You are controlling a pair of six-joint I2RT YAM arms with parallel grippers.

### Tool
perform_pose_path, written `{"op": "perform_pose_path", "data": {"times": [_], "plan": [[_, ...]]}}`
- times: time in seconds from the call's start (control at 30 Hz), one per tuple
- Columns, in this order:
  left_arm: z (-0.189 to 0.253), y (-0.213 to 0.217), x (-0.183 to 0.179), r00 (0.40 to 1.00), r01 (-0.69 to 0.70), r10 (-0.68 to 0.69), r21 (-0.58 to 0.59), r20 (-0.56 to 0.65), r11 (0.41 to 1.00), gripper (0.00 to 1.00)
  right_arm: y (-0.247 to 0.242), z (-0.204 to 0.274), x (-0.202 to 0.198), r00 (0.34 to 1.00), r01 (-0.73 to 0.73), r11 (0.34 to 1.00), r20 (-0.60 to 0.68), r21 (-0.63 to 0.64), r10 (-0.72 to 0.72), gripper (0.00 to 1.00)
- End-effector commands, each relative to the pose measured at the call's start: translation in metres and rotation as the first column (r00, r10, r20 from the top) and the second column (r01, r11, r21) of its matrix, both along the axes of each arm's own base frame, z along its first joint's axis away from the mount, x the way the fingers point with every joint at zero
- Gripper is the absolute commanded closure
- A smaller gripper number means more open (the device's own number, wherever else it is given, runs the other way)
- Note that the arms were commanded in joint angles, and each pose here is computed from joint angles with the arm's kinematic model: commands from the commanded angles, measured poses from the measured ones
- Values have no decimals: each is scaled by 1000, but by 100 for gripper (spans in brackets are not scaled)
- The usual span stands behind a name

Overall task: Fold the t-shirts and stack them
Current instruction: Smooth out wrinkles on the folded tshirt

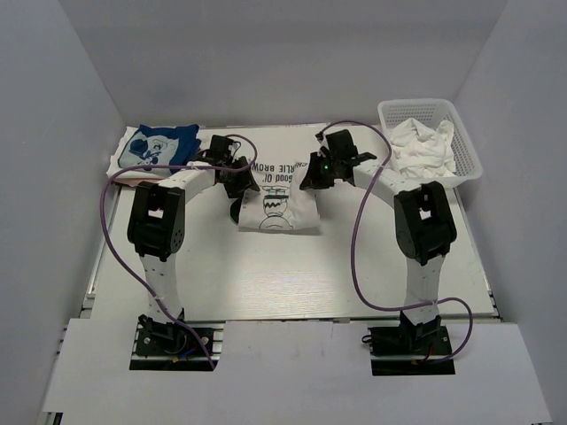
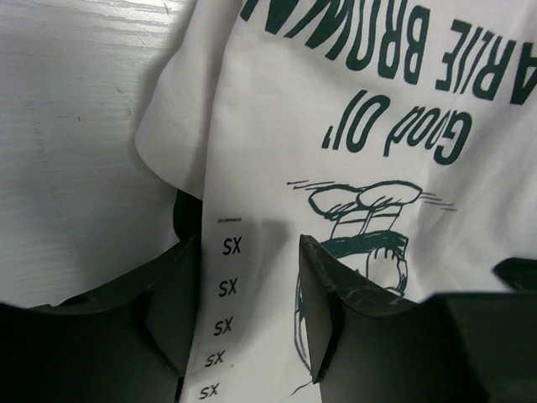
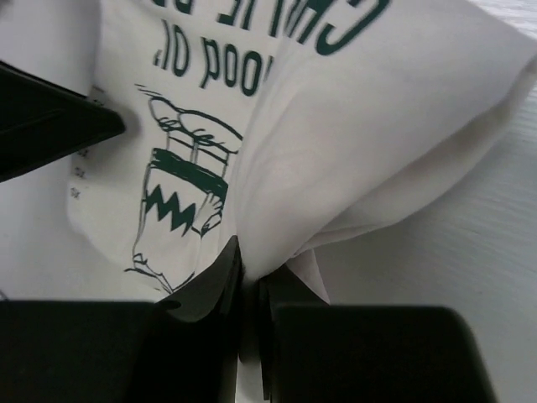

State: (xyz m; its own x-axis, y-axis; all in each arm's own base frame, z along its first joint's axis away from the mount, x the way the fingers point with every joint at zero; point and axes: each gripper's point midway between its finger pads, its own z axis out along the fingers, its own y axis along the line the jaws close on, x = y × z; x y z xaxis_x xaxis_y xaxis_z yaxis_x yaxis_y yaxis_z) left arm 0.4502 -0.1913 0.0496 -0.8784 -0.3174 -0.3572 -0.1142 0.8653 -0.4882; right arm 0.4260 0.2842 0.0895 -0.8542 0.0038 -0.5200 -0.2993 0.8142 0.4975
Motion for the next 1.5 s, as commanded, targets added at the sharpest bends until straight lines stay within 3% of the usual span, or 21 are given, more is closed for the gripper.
{"op": "perform_pose_path", "data": {"times": [0.0, 0.13, 0.33, 0.47, 0.57, 0.7, 0.9, 1.1, 1.2, 1.27, 1.33, 1.37, 1.43, 1.47], "plan": [[6, -5, 1, 1000, 7, -6, -34, 17, 999, 41, 24, 50, 0, 996, -54, 981, 82, 188, 39, 100], [6, -6, 1, 1000, -1, 1, -38, 13, 999, 43, 23, 50, 3, 996, 2, 959, 85, 284, -27, 100], [0, 4, -1, 1000, -20, 20, -33, -4, 999, 51, -16, -15, -1, 993, 119, 967, -29, 226, -116, 99], [-3, 8, -4, 999, -31, 30, -13, -22, 999, 54, -36, -46, -8, 990, 133, 973, -82, 190, -119, 67], [-1, 8, -4, 999, -31, 30, -13, -22, 999, 54, -40, -41, -7, 991, 120, 977, -71, 174, -109, 55], [2, 7, -1, 999, -30, 30, -15, -14, 999, 54, -48, -8, 0, 992, 103, 989, 57, 107, -110, 38], [6, 7, 0, 1000, -30, 30, -18, -5, 999, 56, -61, -18, -4, 991, 130, 991, 29, -18, -130, 33], [3, 8, -3, 999, -30, 30, -15, -14, 999, 56, -59, -32, -10, 994, 112, 993, 0, -23, -112, 29], [3, 8, -3, 999, -30, 30, -15, -14, 999, 59, -52, -31, -8, 997, 72, 997, 18, -2, -71, 29], [-2, 8, -4, 999, -31, 30, -12, -24, 999, 59, -46, -32, -7, 998, 58, 998, 11, 2, -58, 37], [-4, 7, -2, 999, -31, 30, -12, -25, 999, 60, -40, -32, -7, 999, 43, 999, 1, 12, -43, 54], [0, 5, 0, 1000, -25, 25, -22, -19, 999, 60, -38, -29, -7, 999, 40, 999, -1, 31, -40, 67], [-4, 5, 0, 999, -26, 25, -19, -27, 999, 61, -33, -22, -3, 999, 36, 998, 15, 60, -37, 77], [-2, 5, 0, 999, -26, 25, -19, -28, 999, 61, -32, -20, -3, 999, 39, 997, 8, 72, -40, 91]]}}
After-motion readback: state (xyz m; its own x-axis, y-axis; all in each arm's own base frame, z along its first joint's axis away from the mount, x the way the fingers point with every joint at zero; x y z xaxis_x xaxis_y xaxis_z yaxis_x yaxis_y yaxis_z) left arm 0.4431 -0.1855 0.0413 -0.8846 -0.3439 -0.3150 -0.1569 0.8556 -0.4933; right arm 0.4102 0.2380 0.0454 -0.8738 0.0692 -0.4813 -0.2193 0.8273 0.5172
